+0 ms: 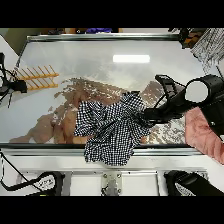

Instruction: Fold the clothes and pants, and hang the long-sleeved shirts on hangers.

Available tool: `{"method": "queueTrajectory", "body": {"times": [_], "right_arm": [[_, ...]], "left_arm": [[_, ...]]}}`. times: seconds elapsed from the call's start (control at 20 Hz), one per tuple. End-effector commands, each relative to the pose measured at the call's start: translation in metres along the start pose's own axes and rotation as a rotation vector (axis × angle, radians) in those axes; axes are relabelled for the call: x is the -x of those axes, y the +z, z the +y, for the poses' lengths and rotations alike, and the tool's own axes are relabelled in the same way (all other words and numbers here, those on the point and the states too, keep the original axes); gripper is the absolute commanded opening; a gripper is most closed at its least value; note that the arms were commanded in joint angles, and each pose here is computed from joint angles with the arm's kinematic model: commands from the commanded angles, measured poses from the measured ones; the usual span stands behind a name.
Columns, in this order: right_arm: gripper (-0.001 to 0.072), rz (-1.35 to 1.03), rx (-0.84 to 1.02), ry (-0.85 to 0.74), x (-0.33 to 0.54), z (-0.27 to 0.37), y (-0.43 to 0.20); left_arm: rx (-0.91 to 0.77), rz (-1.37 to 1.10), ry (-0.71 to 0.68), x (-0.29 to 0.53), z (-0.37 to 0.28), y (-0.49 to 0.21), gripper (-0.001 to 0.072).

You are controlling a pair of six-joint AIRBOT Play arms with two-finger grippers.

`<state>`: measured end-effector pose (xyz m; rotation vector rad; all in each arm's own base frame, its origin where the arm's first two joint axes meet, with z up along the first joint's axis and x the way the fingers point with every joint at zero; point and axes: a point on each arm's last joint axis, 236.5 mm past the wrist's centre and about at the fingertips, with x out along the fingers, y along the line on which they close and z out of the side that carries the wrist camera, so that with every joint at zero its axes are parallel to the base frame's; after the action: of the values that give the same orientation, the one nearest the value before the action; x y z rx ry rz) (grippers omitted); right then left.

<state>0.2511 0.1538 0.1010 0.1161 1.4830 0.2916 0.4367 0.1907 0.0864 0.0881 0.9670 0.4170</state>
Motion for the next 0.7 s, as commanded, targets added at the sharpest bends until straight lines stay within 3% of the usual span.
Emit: {"method": "queueTrajectory", "body": {"times": [0.0,0.3,0.65], "right_arm": [[0.0009,0.003,0.001,0.006,0.0,0.002,-0.001],[0.001,0.003,0.0,0.006,0.0,0.001,-0.001],[0.0009,0.003,0.0,0.006,0.0,0.001,-0.001]], "left_arm": [[0.052,-0.113,0.044,-0.005,0.034,0.022,0.0719],[0.115,-0.055,0.097,-0.059,0.08,-0.003,0.0719],[0.011,0.049,0.09,-0.122,0.087,-0.042,0.0719]]}}
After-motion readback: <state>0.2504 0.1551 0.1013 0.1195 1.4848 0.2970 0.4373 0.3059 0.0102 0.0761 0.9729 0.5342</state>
